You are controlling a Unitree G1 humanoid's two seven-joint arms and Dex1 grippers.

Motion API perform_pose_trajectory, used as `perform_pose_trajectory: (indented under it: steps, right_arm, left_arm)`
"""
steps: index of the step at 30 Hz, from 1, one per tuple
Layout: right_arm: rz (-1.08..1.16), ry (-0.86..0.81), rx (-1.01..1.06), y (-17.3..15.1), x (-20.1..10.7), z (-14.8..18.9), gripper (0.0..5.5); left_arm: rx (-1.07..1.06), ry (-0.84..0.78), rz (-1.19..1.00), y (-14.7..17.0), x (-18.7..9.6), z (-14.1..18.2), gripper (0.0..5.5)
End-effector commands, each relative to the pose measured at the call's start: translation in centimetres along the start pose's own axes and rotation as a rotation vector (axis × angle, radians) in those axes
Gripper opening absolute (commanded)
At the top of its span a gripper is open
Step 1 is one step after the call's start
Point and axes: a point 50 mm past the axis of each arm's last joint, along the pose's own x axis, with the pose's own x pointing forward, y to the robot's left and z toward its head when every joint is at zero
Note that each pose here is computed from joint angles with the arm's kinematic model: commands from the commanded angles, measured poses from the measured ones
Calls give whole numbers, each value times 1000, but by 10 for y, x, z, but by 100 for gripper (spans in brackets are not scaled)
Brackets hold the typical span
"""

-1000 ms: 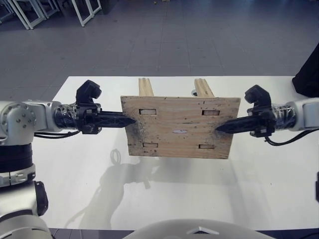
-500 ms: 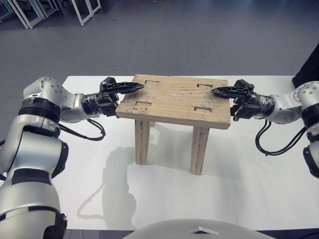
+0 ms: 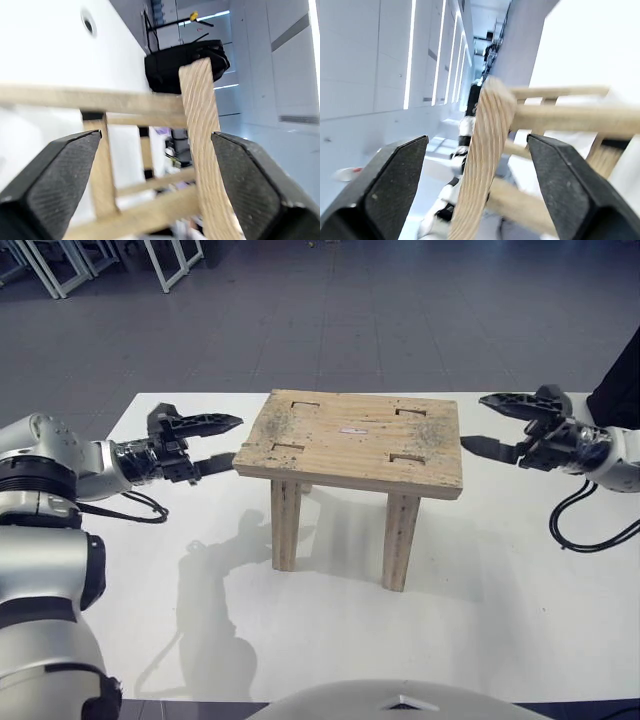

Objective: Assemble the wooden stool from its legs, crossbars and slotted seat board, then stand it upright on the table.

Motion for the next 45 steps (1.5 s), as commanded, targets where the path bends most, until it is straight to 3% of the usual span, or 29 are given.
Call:
perform_pose_trajectory:
  steps: [1, 7, 13, 27, 33, 45]
  right_arm:
    - [-198, -472, -493, -13, 24, 13, 364]
    - [-855, -605, -886, -71, 51, 10, 364]
    - [-1061, -593, -1119, -84, 66, 15, 364]
    - [-972, -484, -1214, -79, 107, 26, 364]
    - [-1035, -500, -1185, -89, 89, 31, 364]
    - [-1084, -519, -1159, -98, 79, 32, 364]
  left_arm:
    - [557, -321, 322, 10, 33, 12, 406]
    - [705, -573, 580, 34, 93, -23, 406]
    - [826, -608, 706, 37, 99, -14, 406]
    - [923, -649, 806, 22, 97, -11, 406]
    - [931, -620, 762, 16, 118, -17, 406]
    - [930, -555, 777, 20, 125, -26, 406]
